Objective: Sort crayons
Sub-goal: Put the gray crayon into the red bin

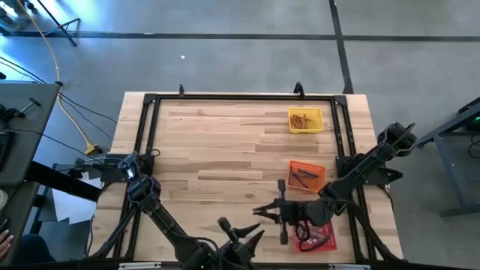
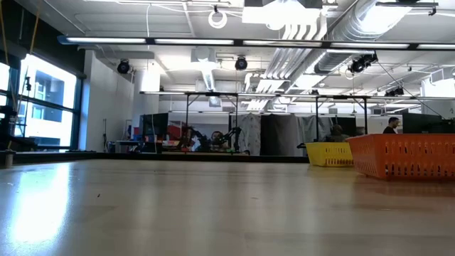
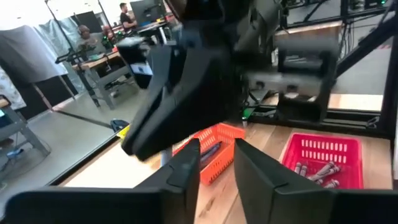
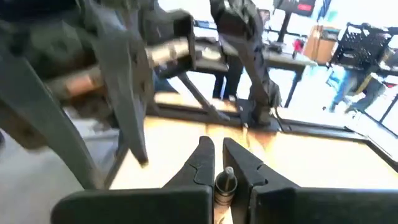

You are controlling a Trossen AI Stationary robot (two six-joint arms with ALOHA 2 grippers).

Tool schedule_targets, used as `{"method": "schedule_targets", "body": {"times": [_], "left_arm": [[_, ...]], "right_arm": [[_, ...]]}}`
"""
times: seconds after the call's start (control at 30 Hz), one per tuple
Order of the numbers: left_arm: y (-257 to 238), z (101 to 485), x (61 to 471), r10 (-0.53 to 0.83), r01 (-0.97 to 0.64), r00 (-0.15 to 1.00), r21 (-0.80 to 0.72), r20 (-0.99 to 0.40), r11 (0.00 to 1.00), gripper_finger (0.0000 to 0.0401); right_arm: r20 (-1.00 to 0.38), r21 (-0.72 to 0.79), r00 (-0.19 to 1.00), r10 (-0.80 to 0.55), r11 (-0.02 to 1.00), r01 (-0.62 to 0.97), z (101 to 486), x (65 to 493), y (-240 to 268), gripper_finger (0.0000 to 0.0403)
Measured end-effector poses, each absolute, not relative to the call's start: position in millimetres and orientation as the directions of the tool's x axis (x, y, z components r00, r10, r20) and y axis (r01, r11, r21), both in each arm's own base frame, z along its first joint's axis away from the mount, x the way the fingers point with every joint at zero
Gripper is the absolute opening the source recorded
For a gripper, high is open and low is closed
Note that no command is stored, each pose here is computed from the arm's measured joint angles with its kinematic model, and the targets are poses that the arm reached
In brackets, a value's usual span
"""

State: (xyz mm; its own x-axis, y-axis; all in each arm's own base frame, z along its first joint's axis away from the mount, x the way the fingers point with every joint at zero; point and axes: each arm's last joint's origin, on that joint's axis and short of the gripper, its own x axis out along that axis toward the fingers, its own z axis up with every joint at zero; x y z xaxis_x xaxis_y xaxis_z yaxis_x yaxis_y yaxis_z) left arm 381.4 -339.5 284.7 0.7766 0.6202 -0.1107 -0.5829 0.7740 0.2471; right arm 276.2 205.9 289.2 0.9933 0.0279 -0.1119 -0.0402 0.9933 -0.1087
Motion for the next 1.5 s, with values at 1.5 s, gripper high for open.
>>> {"method": "schedule_targets", "body": {"times": [1.5], "left_arm": [[-352,282,374,0.516,-0.486,0.833,0.179,-0.198,0.855,0.0118]], "right_arm": [[-0.845,0.174,0.534,-0.008,0.941,0.289,181,152,263,0.0001]]}}
